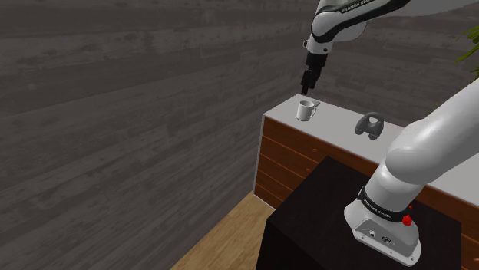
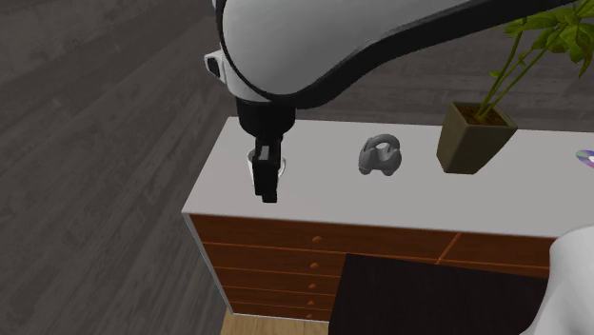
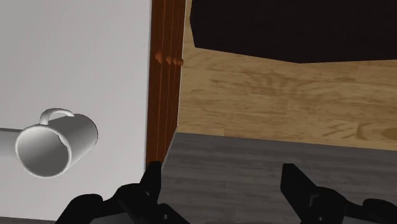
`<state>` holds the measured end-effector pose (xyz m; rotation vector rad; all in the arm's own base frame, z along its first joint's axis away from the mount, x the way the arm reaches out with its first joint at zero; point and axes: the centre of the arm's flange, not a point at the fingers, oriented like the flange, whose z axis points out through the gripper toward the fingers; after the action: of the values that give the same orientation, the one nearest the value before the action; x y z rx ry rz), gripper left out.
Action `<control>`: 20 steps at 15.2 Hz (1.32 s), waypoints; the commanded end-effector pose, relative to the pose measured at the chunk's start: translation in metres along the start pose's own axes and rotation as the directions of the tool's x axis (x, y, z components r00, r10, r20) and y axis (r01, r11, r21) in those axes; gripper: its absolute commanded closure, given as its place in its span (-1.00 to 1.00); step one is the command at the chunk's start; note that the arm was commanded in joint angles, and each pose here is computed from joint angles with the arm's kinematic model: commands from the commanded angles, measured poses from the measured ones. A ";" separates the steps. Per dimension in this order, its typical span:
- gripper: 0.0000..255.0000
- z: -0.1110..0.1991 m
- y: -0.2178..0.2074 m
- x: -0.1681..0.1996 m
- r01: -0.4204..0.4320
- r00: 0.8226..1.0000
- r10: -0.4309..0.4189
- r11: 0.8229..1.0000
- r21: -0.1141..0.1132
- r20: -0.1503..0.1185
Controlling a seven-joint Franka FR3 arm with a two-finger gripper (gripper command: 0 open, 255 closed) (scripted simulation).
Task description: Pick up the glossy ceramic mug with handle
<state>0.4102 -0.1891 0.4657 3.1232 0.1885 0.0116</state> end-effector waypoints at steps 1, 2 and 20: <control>-1.00 0.020 0.021 0.005 0.003 1.000 -0.003 1.000 -0.007 0.006; -1.00 0.028 0.031 0.009 0.005 1.000 -0.005 1.000 -0.009 0.009; -1.00 0.166 0.210 0.071 0.029 0.998 -0.026 0.998 -0.050 0.064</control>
<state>0.5034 -0.3797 0.3097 3.0677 0.2228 -0.0778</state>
